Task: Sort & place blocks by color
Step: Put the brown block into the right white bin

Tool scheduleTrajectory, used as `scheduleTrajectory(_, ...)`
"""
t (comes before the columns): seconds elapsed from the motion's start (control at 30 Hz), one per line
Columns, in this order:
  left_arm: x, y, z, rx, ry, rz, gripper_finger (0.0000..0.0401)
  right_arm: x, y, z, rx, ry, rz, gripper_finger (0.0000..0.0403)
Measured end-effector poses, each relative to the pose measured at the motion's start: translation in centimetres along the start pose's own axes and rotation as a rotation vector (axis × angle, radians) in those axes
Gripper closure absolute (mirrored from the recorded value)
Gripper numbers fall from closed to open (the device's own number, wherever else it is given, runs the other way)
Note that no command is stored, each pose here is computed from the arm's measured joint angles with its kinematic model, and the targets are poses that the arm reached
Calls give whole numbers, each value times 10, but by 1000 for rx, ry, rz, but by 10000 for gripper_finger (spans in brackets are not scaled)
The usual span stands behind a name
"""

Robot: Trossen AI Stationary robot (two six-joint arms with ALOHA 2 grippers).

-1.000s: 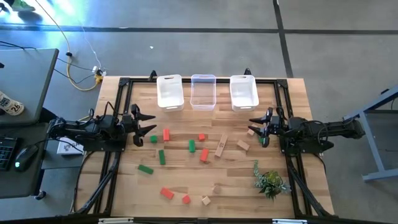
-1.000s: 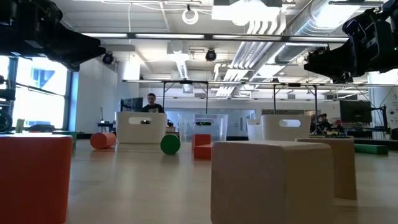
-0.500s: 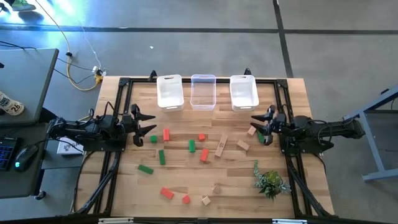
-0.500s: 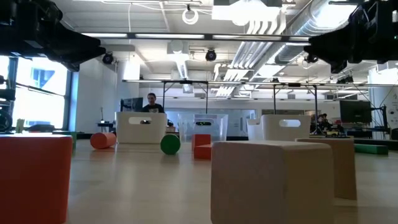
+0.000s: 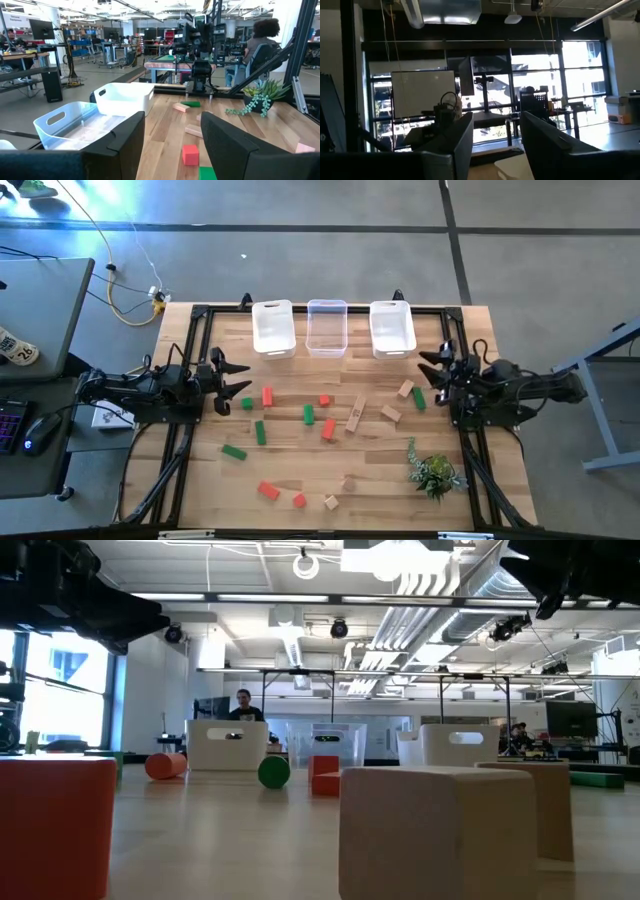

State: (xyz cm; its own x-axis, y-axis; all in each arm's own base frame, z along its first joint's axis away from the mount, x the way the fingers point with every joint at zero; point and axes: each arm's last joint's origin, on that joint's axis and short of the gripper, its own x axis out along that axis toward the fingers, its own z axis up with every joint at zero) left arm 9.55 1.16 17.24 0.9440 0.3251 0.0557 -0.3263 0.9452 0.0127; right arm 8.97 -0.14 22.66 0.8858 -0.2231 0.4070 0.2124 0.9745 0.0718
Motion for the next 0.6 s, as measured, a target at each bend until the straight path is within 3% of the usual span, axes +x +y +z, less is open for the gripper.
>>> scheduleTrajectory(0.13, 0, 0, 0, 0, 0, 0, 217, 6, -1, 20, -32, 37, -51, 216)
scheduleTrajectory(0.33, 0, 0, 0, 0, 0, 0, 217, 19, -1, 47, -16, 218, -136, 159)
scheduleTrajectory(0.6, 0, 0, 0, 6, -1, 0, 217, 52, 9, 63, 130, 584, -170, 149)
